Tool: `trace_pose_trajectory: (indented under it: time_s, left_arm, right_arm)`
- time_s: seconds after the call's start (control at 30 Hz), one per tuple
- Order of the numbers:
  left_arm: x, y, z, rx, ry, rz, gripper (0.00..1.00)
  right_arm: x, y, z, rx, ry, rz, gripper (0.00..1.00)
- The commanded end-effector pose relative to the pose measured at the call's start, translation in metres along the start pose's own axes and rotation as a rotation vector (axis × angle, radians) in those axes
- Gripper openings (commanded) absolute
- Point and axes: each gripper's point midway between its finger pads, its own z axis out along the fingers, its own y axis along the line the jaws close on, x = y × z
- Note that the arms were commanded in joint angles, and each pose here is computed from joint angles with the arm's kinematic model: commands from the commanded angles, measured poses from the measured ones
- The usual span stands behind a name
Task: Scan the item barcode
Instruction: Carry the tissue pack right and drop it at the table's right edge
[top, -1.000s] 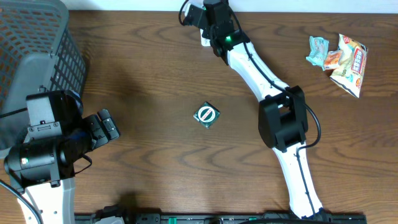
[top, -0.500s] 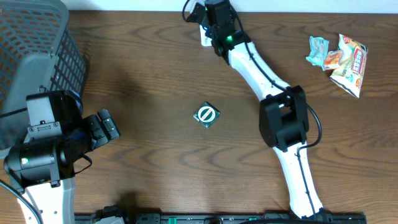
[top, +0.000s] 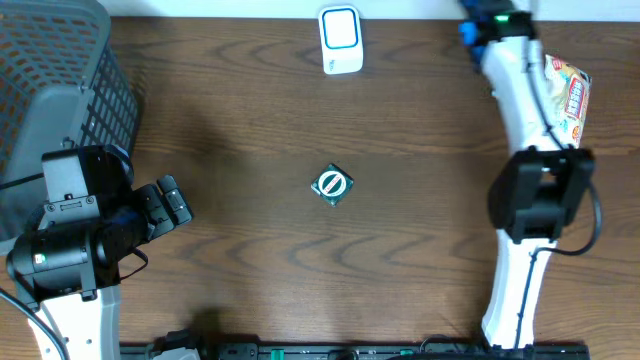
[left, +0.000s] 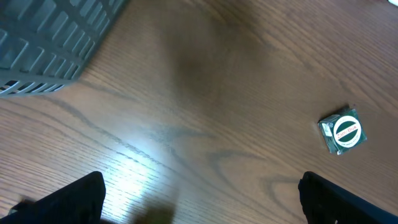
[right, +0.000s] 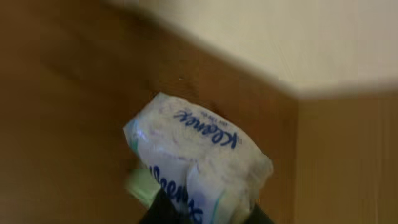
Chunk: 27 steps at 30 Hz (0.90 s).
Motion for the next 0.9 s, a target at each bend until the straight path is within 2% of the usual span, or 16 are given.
trace_pose_trajectory:
  time_s: [0.0, 0.07, 0.1, 0.13, 0.17, 0.2, 0.23, 0.33, 0.37, 0.57, 0.63, 0.7, 0.87]
  left_arm:
    - [-0.001, 0.004, 0.000, -0.019, -0.003, -0.014, 0.97]
    - [-0.001, 0.004, 0.000, -0.019, -0.003, -0.014, 0.98]
    - [-0.001, 0.004, 0.000, -0.019, -0.003, -0.014, 0.98]
    - [-0.001, 0.004, 0.000, -0.019, -0.003, -0.014, 0.98]
    - [-0.001, 0.004, 0.000, -0.019, -0.003, -0.014, 0.97]
    - [-0.001, 0.004, 0.000, -0.019, -0.003, -0.014, 0.98]
    - [-0.001, 0.004, 0.000, -0.019, -0.003, -0.014, 0.98]
    - [-0.001, 0.004, 0.000, -0.019, -0.003, -0.014, 0.98]
    - [-0.001, 0.004, 0.000, -0.019, -0.003, -0.014, 0.98]
    - [-0.001, 0.004, 0.000, -0.019, -0.003, -0.014, 0.98]
    - [-0.001, 0.004, 0.000, -0.019, -0.003, -0.014, 0.98]
    - [-0.001, 0.004, 0.000, -0.019, -0.003, -0.014, 0.98]
    - [-0.001, 0.004, 0.000, -0.019, -0.003, -0.014, 0.97]
  right_arm:
    - [0.029, -0.022, 0.013, 0.006, 0.082, 0.161, 0.01]
    - [0.041, -0.027, 0.021, -0.032, 0.107, 0.209, 0.02]
    - [0.048, -0.030, 0.025, -0.050, 0.122, 0.234, 0.09]
    - [0.054, -0.032, 0.028, -0.063, 0.135, 0.255, 0.19]
    - [0.059, -0.034, 0.031, -0.076, 0.145, 0.280, 0.35]
    - [0.062, -0.035, 0.033, -0.095, 0.151, 0.309, 0.47]
    - [0.065, -0.035, 0.035, -0.115, 0.155, 0.328, 0.68]
    - [0.069, -0.029, 0.036, -0.172, 0.162, 0.346, 0.95]
    - [0.069, -0.027, 0.035, -0.188, 0.163, 0.346, 0.99]
    - [0.065, -0.023, 0.017, -0.218, 0.170, 0.467, 0.99]
    - [0.055, -0.016, 0.000, -0.289, 0.139, 0.491, 0.99]
    - [0.039, -0.001, -0.026, -0.424, 0.089, 0.492, 0.99]
    - [0.001, 0.061, -0.130, -0.971, -0.020, 0.498, 0.99]
